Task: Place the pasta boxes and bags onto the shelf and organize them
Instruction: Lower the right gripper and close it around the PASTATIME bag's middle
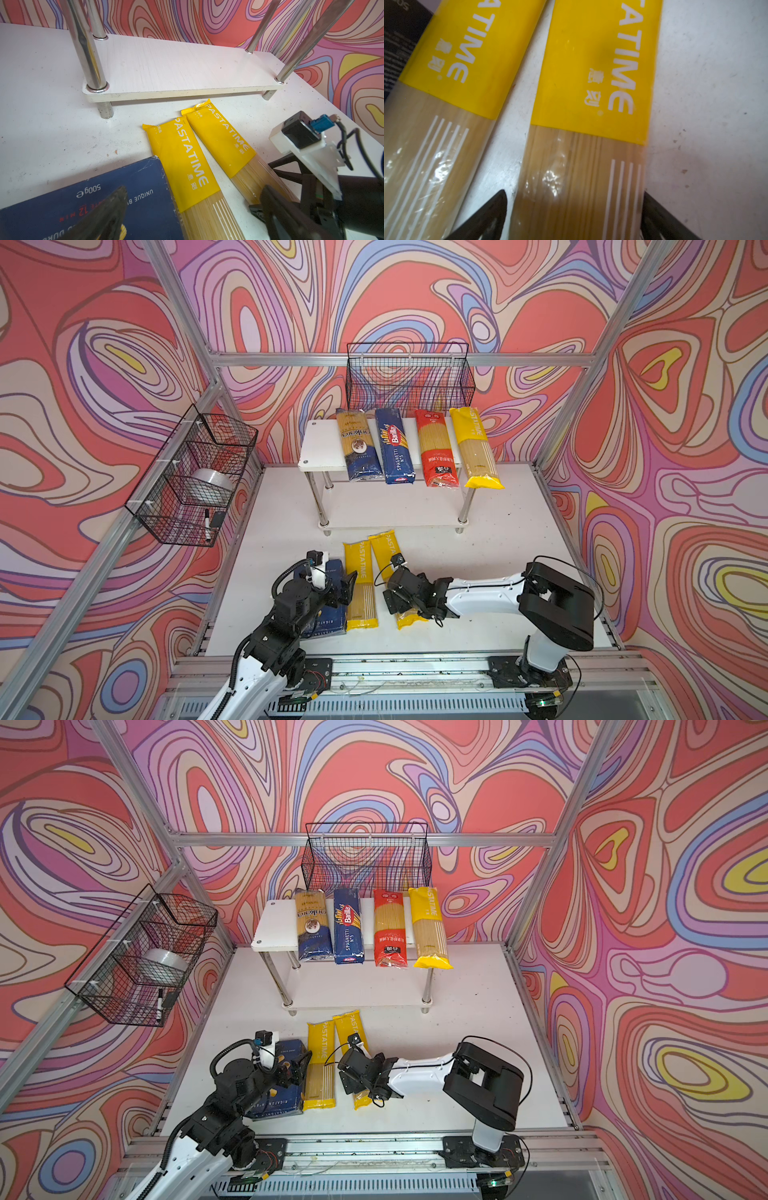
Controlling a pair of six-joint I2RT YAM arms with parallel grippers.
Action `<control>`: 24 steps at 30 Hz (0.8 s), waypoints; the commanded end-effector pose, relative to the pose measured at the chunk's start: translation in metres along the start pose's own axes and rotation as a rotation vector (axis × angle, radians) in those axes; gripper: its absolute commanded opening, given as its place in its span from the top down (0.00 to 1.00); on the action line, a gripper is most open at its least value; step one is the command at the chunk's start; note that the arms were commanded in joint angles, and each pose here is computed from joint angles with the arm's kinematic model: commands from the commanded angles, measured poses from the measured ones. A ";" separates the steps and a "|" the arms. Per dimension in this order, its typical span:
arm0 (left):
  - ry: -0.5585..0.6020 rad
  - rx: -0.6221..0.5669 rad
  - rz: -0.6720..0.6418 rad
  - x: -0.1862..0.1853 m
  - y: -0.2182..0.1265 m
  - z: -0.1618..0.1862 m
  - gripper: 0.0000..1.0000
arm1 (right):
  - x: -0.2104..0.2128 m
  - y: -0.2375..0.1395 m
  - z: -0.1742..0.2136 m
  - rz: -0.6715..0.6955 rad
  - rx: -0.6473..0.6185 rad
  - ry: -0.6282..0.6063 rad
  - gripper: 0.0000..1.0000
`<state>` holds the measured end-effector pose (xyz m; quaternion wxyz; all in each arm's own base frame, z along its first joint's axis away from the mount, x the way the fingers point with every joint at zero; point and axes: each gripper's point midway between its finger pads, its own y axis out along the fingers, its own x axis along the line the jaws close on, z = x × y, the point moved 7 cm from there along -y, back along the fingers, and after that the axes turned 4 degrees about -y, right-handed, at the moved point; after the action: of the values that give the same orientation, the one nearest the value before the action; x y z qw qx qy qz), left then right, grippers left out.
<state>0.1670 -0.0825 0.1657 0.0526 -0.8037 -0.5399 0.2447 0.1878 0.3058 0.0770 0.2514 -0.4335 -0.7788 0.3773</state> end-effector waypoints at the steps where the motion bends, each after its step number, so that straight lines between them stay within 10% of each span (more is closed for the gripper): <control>1: -0.012 0.000 -0.020 0.003 -0.001 0.002 0.00 | -0.014 0.017 0.057 0.023 0.233 0.000 0.02; 24: -0.014 0.009 -0.031 0.004 0.001 0.002 0.00 | -0.014 -0.005 0.039 -0.028 0.096 0.072 0.29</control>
<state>0.1675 -0.0818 0.1650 0.0540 -0.8011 -0.5435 0.2448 0.1840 0.2946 0.0776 0.2772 -0.4435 -0.7830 0.3366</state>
